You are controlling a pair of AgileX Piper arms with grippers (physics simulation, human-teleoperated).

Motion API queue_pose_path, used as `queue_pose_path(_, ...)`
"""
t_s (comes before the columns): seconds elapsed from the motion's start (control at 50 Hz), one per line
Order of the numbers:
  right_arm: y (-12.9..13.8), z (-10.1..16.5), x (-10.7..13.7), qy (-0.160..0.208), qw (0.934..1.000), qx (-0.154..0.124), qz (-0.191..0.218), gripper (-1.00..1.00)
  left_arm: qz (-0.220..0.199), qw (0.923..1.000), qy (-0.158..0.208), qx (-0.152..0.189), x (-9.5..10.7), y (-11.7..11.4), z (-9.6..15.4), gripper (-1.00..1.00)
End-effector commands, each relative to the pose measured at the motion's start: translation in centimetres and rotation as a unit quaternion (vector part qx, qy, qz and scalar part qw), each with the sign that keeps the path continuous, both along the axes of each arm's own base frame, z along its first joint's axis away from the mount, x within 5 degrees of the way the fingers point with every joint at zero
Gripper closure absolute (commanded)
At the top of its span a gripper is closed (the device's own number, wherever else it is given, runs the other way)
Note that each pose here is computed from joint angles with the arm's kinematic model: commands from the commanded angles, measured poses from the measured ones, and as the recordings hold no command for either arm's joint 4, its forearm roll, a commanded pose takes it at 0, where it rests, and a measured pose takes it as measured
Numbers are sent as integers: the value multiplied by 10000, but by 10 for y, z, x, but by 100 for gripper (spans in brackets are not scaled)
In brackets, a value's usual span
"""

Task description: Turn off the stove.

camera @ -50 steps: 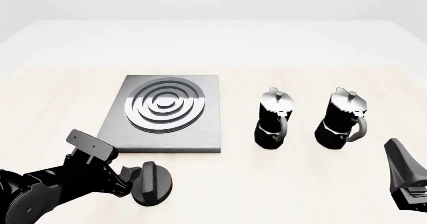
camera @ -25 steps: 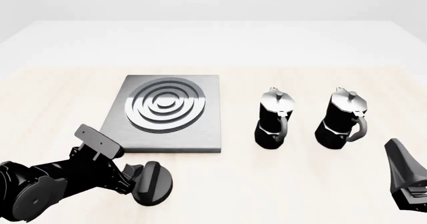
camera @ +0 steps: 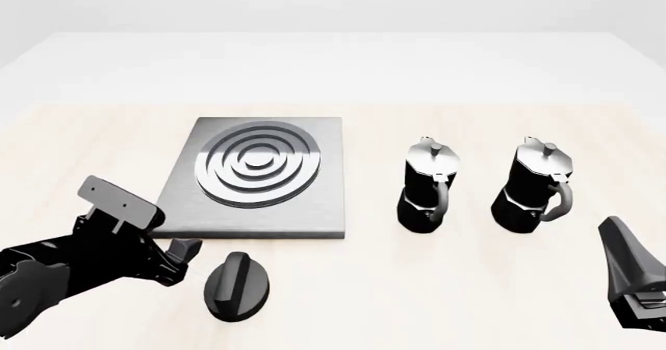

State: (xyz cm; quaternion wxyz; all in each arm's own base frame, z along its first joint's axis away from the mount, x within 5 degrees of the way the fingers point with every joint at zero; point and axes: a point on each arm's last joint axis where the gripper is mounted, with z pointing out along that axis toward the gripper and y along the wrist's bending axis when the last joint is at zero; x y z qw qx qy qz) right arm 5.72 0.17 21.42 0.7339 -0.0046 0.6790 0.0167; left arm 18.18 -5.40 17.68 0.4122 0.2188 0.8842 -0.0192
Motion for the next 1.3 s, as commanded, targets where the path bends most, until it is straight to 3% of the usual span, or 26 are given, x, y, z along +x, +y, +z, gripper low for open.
queue_pose_path(0.02,0,0,0,-2,10000,-10,9,-100,228,9996,-122,84,-5,14,15,-100)
queue_pose_path(0.18,0,0,0,-4,10000,-3,16,-100,454,9977,-455,222,-9,28,44,-100)
queue_pose_path(0.4,0,0,0,-8,10000,-3,28,-100,465,9957,-730,339,-19,34,72,-100)
queue_pose_path(0.7,1,1,-1,-16,10000,40,65,-100,489,9938,-886,469,-38,40,98,-100)
queue_pose_path(1.3,0,3,-1,-19,9999,169,28,-100,750,9891,-1074,667,-68,52,123,-100)
